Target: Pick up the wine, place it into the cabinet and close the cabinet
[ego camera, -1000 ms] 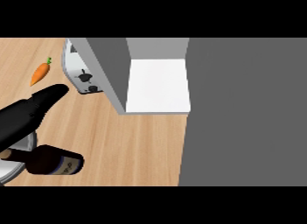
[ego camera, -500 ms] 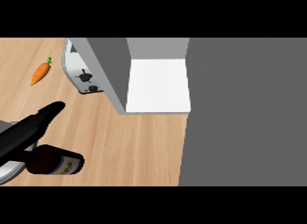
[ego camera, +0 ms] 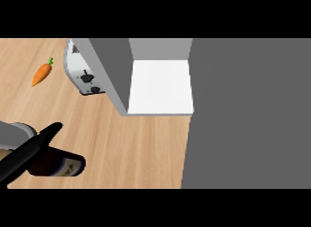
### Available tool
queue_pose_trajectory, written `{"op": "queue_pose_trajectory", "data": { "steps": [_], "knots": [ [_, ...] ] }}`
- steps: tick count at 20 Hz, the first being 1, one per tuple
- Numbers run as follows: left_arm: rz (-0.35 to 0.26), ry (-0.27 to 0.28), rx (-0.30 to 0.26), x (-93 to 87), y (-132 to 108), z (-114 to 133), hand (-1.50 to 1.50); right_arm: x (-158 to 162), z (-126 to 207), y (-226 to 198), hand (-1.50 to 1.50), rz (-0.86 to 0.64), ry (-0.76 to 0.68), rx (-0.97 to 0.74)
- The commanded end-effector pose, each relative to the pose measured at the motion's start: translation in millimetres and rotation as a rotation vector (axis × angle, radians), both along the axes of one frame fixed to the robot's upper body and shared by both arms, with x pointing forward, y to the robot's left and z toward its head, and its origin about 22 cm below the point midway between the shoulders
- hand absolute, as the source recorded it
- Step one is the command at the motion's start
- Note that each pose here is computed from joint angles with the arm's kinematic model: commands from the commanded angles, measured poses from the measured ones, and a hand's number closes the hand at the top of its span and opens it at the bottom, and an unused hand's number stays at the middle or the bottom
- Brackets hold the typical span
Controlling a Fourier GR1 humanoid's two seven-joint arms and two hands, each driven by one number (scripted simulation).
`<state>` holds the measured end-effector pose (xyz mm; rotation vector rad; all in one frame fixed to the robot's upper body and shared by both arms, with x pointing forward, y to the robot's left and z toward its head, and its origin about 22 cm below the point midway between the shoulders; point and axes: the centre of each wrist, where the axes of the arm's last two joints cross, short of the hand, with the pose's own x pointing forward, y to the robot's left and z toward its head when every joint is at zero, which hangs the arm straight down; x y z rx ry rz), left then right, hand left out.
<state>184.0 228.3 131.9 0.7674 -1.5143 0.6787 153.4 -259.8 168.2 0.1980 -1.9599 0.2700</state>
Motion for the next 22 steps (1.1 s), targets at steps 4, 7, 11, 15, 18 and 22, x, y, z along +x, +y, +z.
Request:
{"op": "queue_pose_trajectory", "data": {
  "steps": [4, 7, 11, 15, 18, 22],
  "knots": [
    [0.018, 0.041, -0.040, -8.5, 20.1, -47.5, -1.50, -24.0, 16.2, 3.5, -1.50, 0.088, -0.001, 0.071],
    [0.028, 0.025, -0.037, -14.2, 36.6, -54.6, -1.50, -26.9, 20.2, 0.8, -1.50, 0.099, 0.009, 0.069],
    [0.047, 0.041, -0.041, -24.8, 28.9, -79.5, -1.50, -20.5, 11.1, 9.6, -1.50, 0.105, -0.002, 0.082],
    [0.038, 0.054, -0.064, -42.1, 30.3, -88.2, -1.50, -11.7, 10.1, 8.8, -1.50, 0.097, -0.012, 0.089],
    [0.052, 0.050, -0.084, -47.5, 58.0, -101.9, -1.50, -18.9, 14.0, 0.1, -1.50, 0.075, 0.003, 0.094],
    [0.070, 0.062, -0.056, -52.9, 43.8, -133.9, -1.50, -14.7, 13.0, -5.3, -1.50, 0.100, -0.019, 0.080]
  ]
}}
